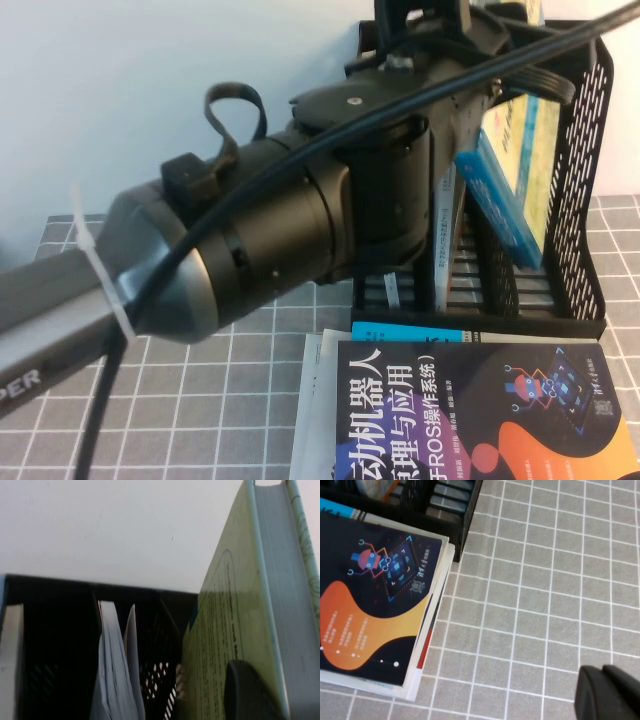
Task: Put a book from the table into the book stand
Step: Place the book on the book shelf
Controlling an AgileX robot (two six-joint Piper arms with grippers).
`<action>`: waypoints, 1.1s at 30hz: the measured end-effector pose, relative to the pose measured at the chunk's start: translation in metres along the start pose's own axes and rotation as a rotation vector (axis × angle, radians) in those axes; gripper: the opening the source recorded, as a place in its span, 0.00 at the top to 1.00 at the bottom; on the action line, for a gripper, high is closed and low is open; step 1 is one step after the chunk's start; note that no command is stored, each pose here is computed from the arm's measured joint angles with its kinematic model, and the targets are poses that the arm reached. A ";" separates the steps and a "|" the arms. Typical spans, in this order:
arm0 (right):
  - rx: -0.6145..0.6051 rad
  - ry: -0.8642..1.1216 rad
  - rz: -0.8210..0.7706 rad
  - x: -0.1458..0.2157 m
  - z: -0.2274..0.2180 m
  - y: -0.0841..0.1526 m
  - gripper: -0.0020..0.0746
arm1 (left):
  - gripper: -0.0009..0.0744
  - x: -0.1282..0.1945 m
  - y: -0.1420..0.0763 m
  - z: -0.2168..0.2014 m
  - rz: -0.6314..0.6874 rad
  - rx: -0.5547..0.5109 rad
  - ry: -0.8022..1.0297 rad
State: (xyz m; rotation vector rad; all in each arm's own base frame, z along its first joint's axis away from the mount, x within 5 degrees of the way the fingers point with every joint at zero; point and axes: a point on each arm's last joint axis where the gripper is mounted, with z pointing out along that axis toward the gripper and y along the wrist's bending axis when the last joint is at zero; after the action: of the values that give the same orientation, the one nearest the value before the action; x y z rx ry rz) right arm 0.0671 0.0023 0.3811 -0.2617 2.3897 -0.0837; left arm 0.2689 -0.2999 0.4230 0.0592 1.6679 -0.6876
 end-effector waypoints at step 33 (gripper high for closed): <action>0.000 0.000 -0.021 0.000 0.000 0.000 0.98 | 0.73 0.004 -0.018 0.017 -0.031 0.088 0.008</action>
State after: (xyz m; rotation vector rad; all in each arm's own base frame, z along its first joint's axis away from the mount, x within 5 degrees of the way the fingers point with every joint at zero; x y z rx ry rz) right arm 0.0670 0.0024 0.3811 -0.2870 2.3873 -0.0929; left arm 0.2759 -0.3234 0.4259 0.0989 1.6484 -0.7845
